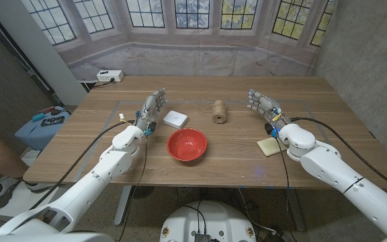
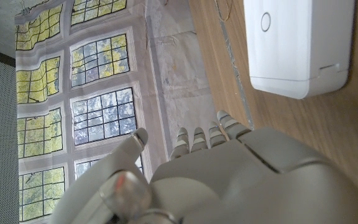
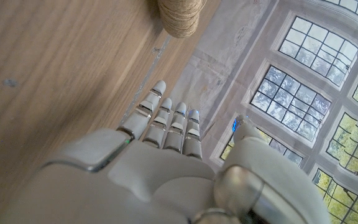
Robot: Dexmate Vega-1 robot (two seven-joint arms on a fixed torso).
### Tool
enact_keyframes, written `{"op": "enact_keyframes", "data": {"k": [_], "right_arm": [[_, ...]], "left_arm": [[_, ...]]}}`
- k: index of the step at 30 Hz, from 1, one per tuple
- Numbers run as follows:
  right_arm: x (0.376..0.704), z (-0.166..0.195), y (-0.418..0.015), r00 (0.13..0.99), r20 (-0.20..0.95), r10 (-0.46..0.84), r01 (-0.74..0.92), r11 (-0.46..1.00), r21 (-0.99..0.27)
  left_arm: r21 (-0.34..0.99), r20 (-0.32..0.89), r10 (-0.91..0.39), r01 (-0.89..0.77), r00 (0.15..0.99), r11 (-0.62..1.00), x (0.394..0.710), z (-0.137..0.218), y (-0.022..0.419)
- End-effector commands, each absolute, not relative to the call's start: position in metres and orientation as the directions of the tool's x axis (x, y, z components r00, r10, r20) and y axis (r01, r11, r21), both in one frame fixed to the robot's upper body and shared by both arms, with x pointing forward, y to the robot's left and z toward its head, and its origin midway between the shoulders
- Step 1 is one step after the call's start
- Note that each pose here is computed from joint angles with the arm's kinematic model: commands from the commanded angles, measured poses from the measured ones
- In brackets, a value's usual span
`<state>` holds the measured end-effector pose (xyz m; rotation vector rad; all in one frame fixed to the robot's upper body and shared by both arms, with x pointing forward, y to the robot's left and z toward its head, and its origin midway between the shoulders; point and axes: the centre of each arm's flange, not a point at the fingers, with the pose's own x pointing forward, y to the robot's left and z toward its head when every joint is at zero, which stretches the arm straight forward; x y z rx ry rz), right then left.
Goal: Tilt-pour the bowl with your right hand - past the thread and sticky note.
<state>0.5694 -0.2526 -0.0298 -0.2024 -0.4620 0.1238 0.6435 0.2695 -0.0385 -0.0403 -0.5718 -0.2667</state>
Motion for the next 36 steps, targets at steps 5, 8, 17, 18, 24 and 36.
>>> {"op": "enact_keyframes", "data": {"k": [5,8,17,18,24,36], "right_arm": [[0.538,-0.023,-0.239,0.913,0.384,0.136,-0.027,0.961,-0.276],[0.532,-0.022,-0.237,0.921,0.364,0.138,-0.028,0.956,-0.291],[0.519,-0.018,-0.232,0.944,0.293,0.15,-0.042,0.937,-0.346],[0.518,-0.017,-0.232,0.946,0.287,0.151,-0.043,0.935,-0.352],[0.516,-0.017,-0.229,0.953,0.261,0.155,-0.051,0.929,-0.367],[0.51,-0.01,-0.216,0.969,0.184,0.165,-0.081,0.915,-0.395]], "left_arm": [[0.058,0.544,-0.259,0.272,0.798,0.961,0.639,-0.037,0.273],[0.057,0.543,-0.26,0.274,0.798,0.96,0.638,-0.038,0.274],[0.053,0.546,-0.261,0.278,0.796,0.959,0.634,-0.044,0.275],[0.054,0.547,-0.262,0.278,0.796,0.959,0.634,-0.044,0.275],[0.053,0.55,-0.258,0.276,0.795,0.96,0.632,-0.045,0.278],[0.06,0.544,-0.268,0.282,0.795,0.958,0.635,-0.044,0.282]]}}
